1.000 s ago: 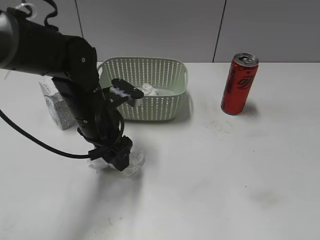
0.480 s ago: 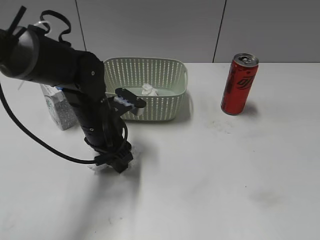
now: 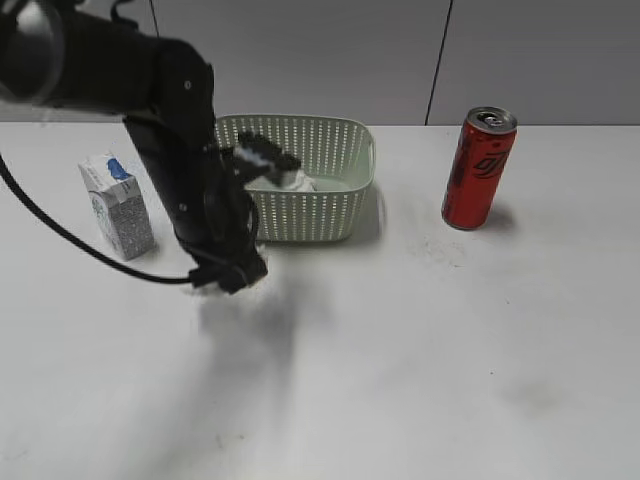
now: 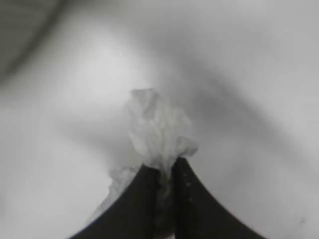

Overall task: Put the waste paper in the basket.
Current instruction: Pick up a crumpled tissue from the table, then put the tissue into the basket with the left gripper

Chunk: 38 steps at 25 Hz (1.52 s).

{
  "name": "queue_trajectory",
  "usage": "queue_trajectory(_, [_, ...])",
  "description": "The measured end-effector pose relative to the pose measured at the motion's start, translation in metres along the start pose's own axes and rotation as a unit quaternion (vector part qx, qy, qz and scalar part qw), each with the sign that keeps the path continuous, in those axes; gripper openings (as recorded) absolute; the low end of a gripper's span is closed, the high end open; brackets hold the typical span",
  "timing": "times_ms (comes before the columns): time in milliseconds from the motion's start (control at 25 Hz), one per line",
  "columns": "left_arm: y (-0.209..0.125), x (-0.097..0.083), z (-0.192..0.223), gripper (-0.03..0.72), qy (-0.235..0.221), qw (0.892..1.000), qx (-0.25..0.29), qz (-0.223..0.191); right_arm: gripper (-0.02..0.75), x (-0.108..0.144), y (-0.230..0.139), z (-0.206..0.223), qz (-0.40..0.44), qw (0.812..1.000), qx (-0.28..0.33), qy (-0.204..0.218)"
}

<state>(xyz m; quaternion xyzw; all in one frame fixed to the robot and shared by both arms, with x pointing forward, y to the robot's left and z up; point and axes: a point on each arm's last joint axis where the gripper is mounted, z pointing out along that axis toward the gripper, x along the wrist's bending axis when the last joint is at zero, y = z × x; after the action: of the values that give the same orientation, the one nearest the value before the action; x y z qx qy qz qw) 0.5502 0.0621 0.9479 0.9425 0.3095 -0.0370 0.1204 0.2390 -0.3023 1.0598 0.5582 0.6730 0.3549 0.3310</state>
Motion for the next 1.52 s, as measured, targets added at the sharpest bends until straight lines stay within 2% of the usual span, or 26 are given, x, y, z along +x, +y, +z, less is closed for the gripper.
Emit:
queue_trajectory(240, [0.038, 0.003, -0.067, 0.032, 0.059, 0.992, -0.106, 0.037, 0.571, -0.002, -0.017, 0.008, 0.035, 0.999, -0.016, -0.017])
queue_trajectory(360, [0.052, 0.01, -0.087, 0.032, 0.095, 0.982, -0.157, 0.048, 0.568, -0.003, -0.016, 0.01, 0.034, 0.999, -0.029, -0.02])
queue_trajectory(520, [0.065, 0.021, -0.101, 0.032, 0.142, 0.962, -0.227, 0.053, 0.544, -0.002, -0.014, 0.016, 0.033, 0.998, -0.055, -0.019])
queue_trajectory(720, [0.077, 0.034, -0.098, 0.031, 0.196, 0.937, -0.281, 0.071, 0.512, -0.002, -0.013, 0.017, 0.032, 0.998, -0.06, -0.019])
queue_trajectory(800, [0.082, 0.04, -0.088, 0.031, 0.21, 0.931, -0.287, 0.08, 0.507, -0.002, -0.013, 0.017, 0.032, 0.997, -0.061, -0.019])
queue_trajectory(920, [0.086, 0.049, -0.06, 0.03, 0.217, 0.933, -0.272, 0.089, 0.504, -0.002, -0.013, 0.017, 0.032, 0.997, -0.061, -0.019])
queue_trajectory(1000, [0.087, 0.054, -0.039, 0.047, 0.214, 0.938, -0.255, 0.091, 0.504, -0.002, -0.013, 0.017, 0.032, 0.997, -0.061, -0.018])
queue_trajectory(1080, [0.086, 0.058, -0.022, 0.12, 0.208, 0.944, -0.24, 0.09, 0.502, -0.002, -0.013, 0.017, 0.032, 0.997, -0.061, -0.018])
queue_trajectory(1120, [0.086, 0.059, -0.017, 0.194, 0.204, 0.946, -0.234, 0.088, 0.501, -0.002, -0.013, 0.017, 0.032, 0.997, -0.061, -0.019])
queue_trajectory(1200, [0.085, 0.059, -0.012, 0.399, 0.199, 0.949, -0.228, 0.084, 0.501, -0.002, -0.013, 0.017, 0.032, 0.997, -0.061, -0.019])
queue_trajectory(1280, [0.083, 0.058, -0.012, 0.573, 0.194, 0.953, -0.22, 0.082, 0.501, -0.002, -0.013, 0.017, 0.032, 0.997, -0.061, -0.019])
queue_trajectory(1360, [0.081, 0.056, -0.017, 0.631, 0.189, 0.956, -0.209, 0.08, 0.501, -0.002, -0.013, 0.017, 0.032, 0.997, -0.061, -0.019])
queue_trajectory(1520, [0.073, 0.045, -0.053, 0.647, 0.179, 0.961, -0.198, 0.065, 0.501, -0.002, -0.013, 0.017, 0.032, 0.997, -0.061, -0.019])
